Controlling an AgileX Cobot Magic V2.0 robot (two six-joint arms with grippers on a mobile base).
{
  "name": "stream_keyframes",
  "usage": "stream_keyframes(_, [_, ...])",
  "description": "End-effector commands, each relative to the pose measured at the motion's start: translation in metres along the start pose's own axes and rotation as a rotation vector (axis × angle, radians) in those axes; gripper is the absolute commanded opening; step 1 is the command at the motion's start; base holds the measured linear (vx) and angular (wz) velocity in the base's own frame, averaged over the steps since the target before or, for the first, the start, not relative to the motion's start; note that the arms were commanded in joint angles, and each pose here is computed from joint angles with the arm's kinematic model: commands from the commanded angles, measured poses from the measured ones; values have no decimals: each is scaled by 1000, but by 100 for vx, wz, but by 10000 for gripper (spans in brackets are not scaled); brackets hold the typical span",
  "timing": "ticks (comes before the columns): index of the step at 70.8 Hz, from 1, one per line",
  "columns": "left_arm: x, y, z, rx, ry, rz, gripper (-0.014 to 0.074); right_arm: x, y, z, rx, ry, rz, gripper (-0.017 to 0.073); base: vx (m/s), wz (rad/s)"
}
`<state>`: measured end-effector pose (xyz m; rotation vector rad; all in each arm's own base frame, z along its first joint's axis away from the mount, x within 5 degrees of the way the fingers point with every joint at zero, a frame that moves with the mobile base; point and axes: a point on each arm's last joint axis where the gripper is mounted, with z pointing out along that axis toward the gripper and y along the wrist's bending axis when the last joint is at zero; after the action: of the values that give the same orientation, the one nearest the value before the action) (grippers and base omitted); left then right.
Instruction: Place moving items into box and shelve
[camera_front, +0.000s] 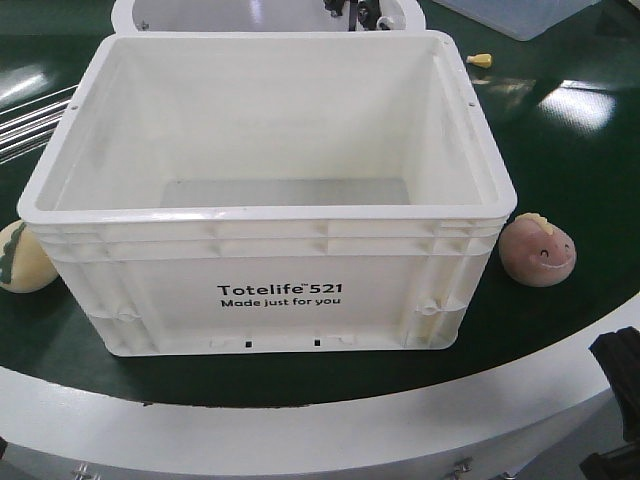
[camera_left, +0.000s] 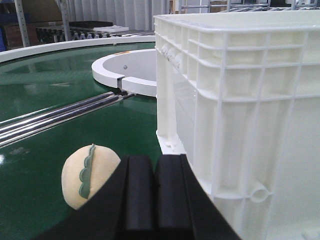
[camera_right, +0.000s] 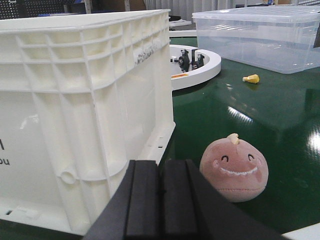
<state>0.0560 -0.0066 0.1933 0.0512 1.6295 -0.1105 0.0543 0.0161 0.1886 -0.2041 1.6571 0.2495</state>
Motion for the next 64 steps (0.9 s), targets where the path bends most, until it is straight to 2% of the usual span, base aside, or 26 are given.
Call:
stream_keyframes(1, [-2, 1, 0, -5, -80, -13, -26, -8, 0, -1, -1, -94, -4, -15, 0, 0])
stream_keyframes(24, [-2, 1, 0, -5, -80, -14, -26, -8, 0, -1, -1, -93, -4, -15, 0, 0])
stream_keyframes(38, [-9, 2, -1, -9, -144, -67, -26, -14, 0, -2, 0, -128, -23, -15, 0, 0])
stream_keyframes(48, [-24, 1, -5, -4, -183, -67, -26, -35, 1, -5, 1, -149, -42, -15, 0, 0])
stream_keyframes(64, [-80, -1, 0, -3, -201, -63, -26, -97, 3, 5, 10, -111, -78, -15, 0, 0])
